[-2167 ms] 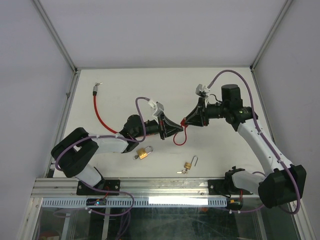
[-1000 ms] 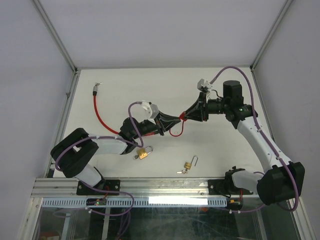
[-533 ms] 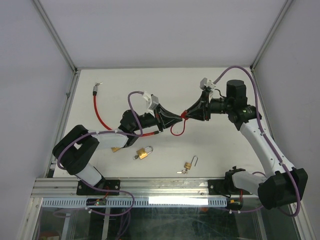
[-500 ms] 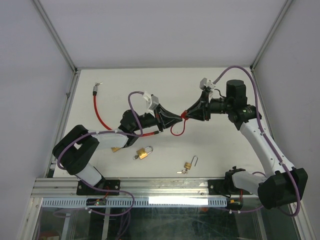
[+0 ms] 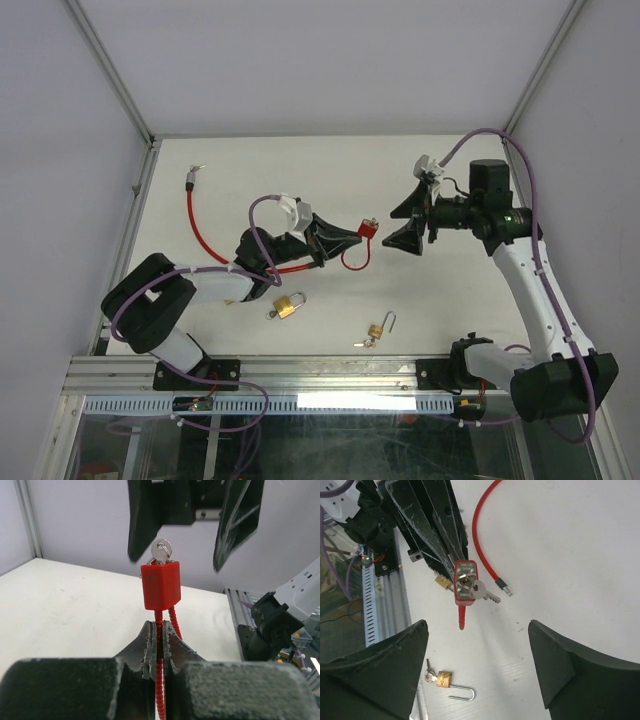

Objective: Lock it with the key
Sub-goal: Lock the lock.

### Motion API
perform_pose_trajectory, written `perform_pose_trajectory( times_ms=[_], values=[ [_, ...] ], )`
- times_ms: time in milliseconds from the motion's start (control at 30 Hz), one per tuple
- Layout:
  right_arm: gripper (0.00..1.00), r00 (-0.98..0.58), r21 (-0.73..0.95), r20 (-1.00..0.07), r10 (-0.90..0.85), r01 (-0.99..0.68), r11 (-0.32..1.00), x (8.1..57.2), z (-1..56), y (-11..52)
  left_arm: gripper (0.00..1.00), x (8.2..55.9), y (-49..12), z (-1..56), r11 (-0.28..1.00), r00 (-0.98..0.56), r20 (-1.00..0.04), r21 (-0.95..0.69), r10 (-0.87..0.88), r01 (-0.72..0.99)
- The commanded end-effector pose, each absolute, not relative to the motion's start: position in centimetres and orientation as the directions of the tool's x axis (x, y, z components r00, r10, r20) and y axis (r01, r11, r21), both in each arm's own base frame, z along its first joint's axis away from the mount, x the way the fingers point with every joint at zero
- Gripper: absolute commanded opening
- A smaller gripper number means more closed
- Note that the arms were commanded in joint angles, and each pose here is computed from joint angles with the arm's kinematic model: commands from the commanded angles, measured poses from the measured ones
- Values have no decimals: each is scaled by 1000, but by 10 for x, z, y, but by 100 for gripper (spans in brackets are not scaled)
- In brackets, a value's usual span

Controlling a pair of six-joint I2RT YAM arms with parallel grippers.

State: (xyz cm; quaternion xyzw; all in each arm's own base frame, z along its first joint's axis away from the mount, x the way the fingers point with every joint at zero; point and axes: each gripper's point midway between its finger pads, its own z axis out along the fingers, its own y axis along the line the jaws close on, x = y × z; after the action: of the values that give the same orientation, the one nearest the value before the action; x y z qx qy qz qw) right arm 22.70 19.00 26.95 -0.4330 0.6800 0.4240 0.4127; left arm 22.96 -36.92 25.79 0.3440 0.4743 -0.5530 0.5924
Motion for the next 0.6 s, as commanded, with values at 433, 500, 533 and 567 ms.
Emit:
perform_pose_trajectory(
  times_ms=[433,500,533,567],
  values=[
    [58,-560,450,-798,-223,-799,399,235,280,191,0,251,-359,241,410,208,-969,137,-134,902],
    [54,-571,454,-789,-225,-790,413,239,275,195,0,249,-362,242,406,212,-968,142,-132,903],
    [53,-576,459,-786,-225,-788,411,240,273,198,0,249,-363,241,404,210,-969,143,-129,904],
    [50,-579,461,-784,-225,-785,413,241,273,200,0,249,-364,242,402,211,-969,144,-128,904]
  ],
)
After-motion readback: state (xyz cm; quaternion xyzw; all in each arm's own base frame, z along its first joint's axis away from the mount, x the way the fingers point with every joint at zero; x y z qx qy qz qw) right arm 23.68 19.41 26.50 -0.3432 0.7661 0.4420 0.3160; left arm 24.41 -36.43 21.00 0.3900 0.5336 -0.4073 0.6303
